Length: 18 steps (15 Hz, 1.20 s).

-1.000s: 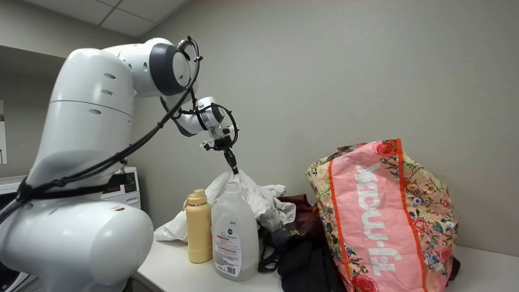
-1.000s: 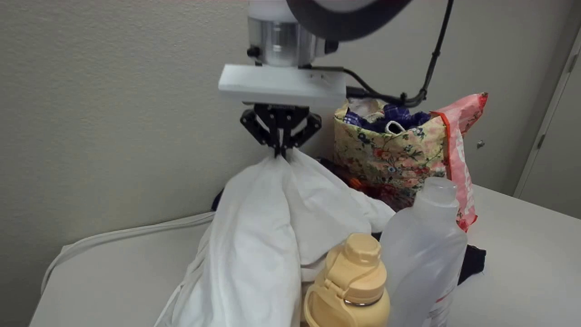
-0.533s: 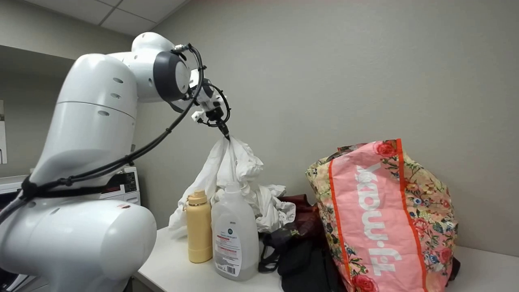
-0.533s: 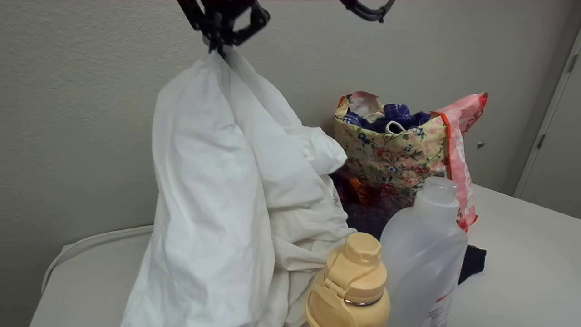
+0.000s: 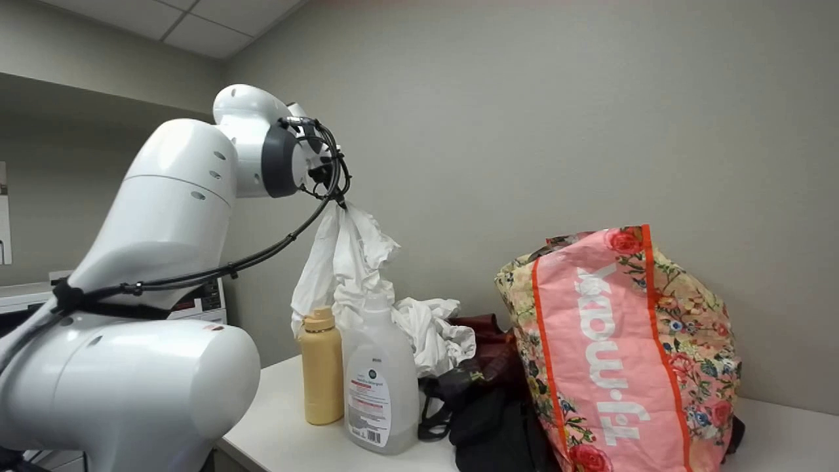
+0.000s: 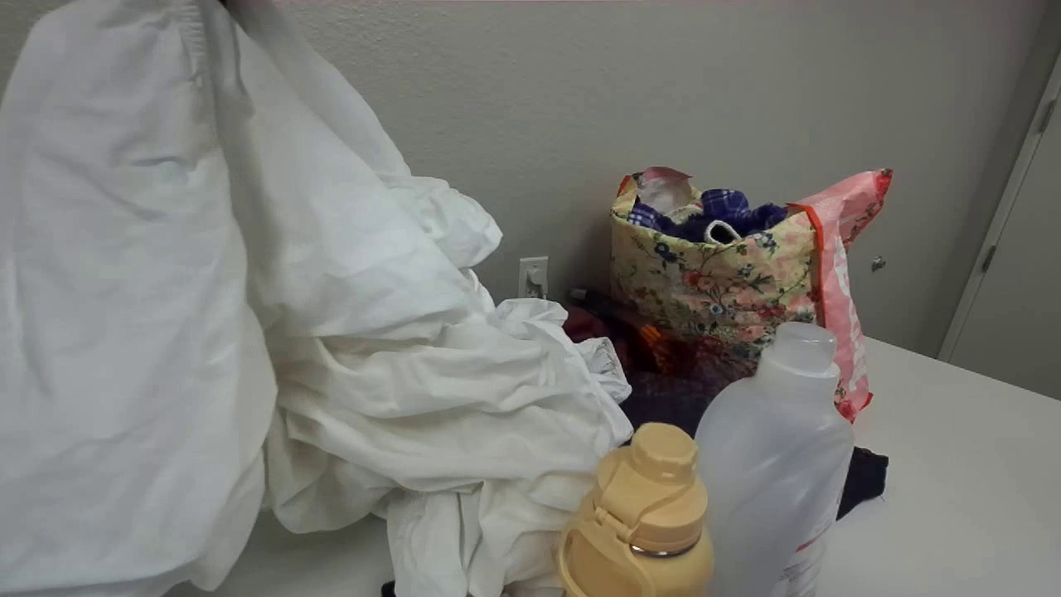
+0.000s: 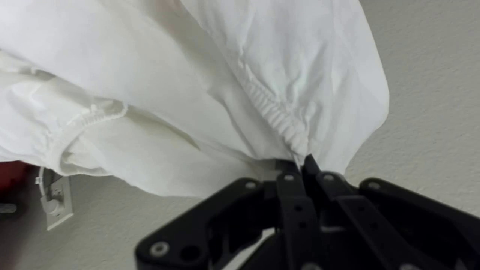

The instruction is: Move the white bedsheet to the left

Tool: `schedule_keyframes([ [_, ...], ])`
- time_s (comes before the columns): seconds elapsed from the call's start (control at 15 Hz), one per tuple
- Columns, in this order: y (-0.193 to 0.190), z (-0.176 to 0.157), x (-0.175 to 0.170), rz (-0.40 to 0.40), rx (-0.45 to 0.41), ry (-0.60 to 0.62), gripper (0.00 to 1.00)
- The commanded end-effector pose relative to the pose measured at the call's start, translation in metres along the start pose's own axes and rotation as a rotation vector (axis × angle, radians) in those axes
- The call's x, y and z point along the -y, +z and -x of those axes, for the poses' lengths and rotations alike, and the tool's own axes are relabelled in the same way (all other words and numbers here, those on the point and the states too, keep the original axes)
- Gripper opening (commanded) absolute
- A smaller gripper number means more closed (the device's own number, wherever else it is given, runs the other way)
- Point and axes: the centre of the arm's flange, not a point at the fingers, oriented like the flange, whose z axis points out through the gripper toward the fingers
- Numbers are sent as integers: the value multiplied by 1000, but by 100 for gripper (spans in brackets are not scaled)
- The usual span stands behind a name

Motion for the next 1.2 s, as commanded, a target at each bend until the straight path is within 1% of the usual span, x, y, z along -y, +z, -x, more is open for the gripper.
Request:
schedule_keyframes([
  [0.0, 28, 7, 46, -38, -32, 13, 2],
  [0.33, 84, 44, 50, 20, -67, -39, 2],
  [0.47, 106, 61, 48, 46, -77, -62, 2],
  [0.73, 142, 82, 40, 90, -81, -111, 2],
  [0.87, 154, 80, 34, 108, -83, -127, 2],
  [0.93, 147, 93, 14, 98, -49, -125, 6],
  [1.13, 154, 91, 11, 105, -57, -126, 6],
])
